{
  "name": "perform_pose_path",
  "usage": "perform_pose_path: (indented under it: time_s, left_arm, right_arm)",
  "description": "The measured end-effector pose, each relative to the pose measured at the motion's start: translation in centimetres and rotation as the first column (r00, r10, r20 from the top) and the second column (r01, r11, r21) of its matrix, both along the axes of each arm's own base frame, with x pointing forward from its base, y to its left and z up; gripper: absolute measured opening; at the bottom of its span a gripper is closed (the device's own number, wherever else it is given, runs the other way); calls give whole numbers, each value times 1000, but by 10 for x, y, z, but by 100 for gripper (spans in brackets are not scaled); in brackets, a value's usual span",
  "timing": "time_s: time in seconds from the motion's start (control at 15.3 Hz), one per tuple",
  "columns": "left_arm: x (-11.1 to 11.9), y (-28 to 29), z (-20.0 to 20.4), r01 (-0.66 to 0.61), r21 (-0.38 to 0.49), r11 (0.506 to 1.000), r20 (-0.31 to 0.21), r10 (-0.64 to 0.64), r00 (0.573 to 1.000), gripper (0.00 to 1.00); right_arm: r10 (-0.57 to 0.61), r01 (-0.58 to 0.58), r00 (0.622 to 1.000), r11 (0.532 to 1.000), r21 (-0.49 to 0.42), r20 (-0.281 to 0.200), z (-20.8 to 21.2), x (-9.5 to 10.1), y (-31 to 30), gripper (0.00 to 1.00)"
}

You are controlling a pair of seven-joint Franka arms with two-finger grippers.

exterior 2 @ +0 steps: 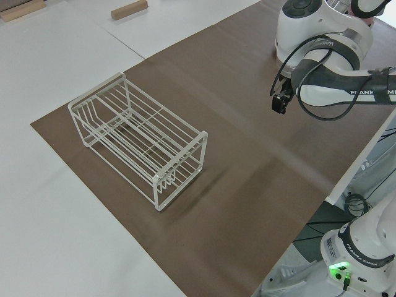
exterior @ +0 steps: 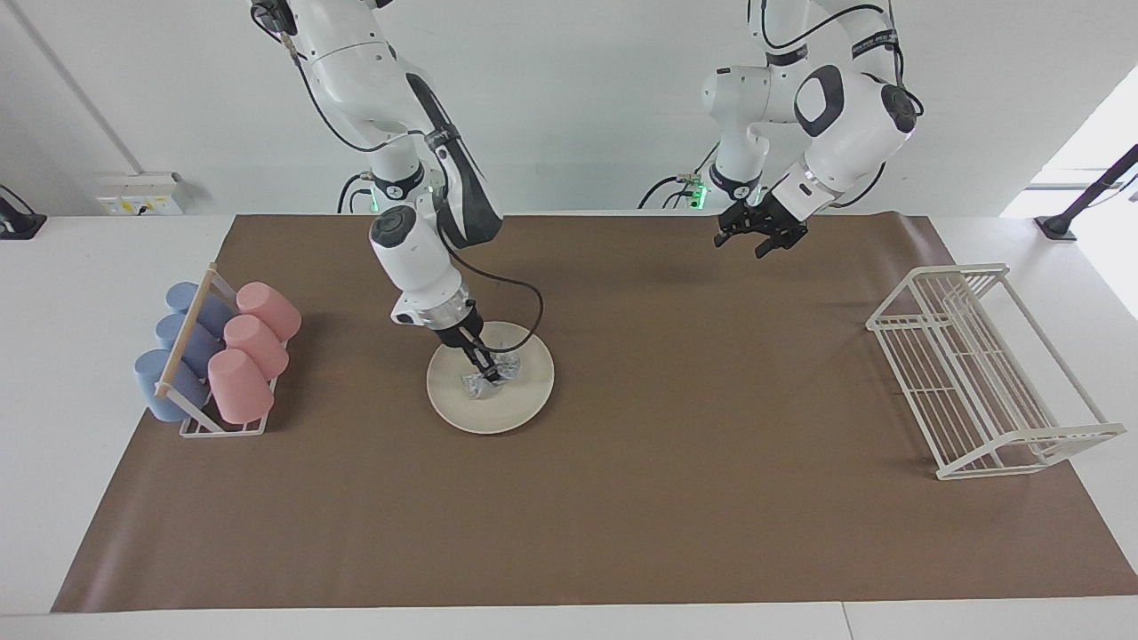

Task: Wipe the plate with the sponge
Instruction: 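Move the scrubber onto the cream plate with the right gripper, then rub the scrubber around the plate surface with the right gripper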

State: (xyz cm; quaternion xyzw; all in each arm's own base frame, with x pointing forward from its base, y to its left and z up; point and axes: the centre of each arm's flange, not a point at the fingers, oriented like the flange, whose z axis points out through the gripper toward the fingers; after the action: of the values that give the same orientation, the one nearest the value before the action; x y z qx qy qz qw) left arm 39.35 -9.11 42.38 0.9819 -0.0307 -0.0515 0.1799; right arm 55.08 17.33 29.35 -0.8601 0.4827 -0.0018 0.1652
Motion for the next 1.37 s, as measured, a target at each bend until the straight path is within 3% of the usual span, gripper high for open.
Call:
perform_pose_path:
  time_s: [0.39, 0.85, 1.05, 1.37]
  left_arm:
    - [2, 3, 2, -27, 35, 999, -2, 28, 1000, 100]
    - [4, 6, 4, -49, 39, 998, -4, 50, 999, 100]
    - [4, 6, 4, -51, 39, 998, -5, 51, 999, 100]
    - [5, 6, 5, -52, 39, 998, -3, 52, 999, 100]
  right_arm:
    - [-20, 20, 1000, 1000, 3, -7, -1, 0, -1, 9]
    - [-102, 104, 994, 993, 47, -41, -3, -35, 84, 9]
    - [-72, 73, 997, 997, 39, -20, -3, -28, 69, 9]
    - [31, -31, 998, 1000, -6, 53, -3, -1, 0, 9]
